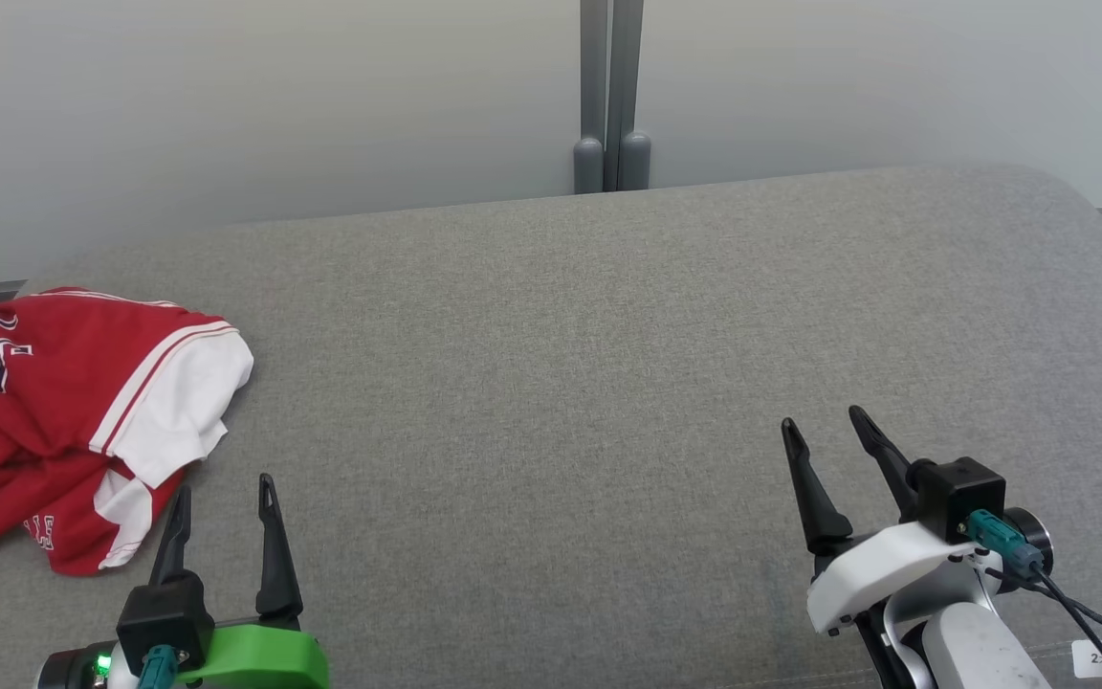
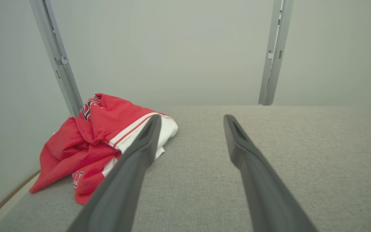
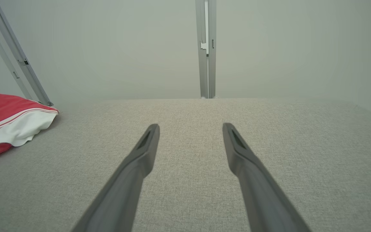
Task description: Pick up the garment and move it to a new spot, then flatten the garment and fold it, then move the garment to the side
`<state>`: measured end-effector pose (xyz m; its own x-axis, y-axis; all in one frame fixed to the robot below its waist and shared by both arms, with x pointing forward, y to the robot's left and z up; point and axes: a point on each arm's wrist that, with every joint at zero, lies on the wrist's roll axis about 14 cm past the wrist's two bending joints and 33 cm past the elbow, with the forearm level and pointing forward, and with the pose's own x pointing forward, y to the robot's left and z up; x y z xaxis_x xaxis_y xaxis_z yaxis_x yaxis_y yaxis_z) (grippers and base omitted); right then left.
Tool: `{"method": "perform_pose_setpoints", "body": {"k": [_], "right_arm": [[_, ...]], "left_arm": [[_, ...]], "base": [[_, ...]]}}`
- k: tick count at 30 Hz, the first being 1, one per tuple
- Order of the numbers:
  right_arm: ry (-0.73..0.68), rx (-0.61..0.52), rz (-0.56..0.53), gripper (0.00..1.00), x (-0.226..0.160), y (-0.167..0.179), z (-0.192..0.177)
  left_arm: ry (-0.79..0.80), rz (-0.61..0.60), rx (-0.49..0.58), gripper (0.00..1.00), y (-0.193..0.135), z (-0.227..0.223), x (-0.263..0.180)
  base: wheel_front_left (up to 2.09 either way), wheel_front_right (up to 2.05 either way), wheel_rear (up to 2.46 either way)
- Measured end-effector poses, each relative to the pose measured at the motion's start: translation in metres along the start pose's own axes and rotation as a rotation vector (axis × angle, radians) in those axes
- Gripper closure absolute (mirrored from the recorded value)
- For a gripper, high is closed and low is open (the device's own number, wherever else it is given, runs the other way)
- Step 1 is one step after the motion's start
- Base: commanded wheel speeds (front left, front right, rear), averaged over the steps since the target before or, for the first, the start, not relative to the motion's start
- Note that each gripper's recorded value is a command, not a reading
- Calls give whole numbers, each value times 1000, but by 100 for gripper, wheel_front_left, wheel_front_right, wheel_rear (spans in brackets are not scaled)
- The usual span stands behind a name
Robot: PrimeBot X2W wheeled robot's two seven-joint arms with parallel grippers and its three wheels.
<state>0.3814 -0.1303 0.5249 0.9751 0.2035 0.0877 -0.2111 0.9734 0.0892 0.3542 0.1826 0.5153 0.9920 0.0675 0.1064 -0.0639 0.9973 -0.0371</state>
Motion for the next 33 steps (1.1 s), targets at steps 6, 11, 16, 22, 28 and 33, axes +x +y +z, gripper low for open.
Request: {"method": "perform_pose_setpoints", "body": {"k": [6,11,16,22,28,33], "right_arm": [[1,24,-9,0,0,-2,-1],[2,31,-10,0,0,-2,-1],[4,36,-10,0,-1,-2,-2],[5,40,-8,0,-1,-1,-2],[7,42,-3,0,0,1,-3],[10,47,13,0,4,6,-5]], "left_arm": [[1,-3,-8,0,0,0,0],[1,-4,-9,0,0,0,0],[1,-4,-13,0,0,0,0],[-1,-5,-17,0,0,1,0],[0,0,-21,0,1,1,-1],[0,21,-22,0,8,1,-4]], "base": [[0,0,0],[0,0,0],[0,0,0],[0,0,0],[0,0,0],[0,0,0]]}}
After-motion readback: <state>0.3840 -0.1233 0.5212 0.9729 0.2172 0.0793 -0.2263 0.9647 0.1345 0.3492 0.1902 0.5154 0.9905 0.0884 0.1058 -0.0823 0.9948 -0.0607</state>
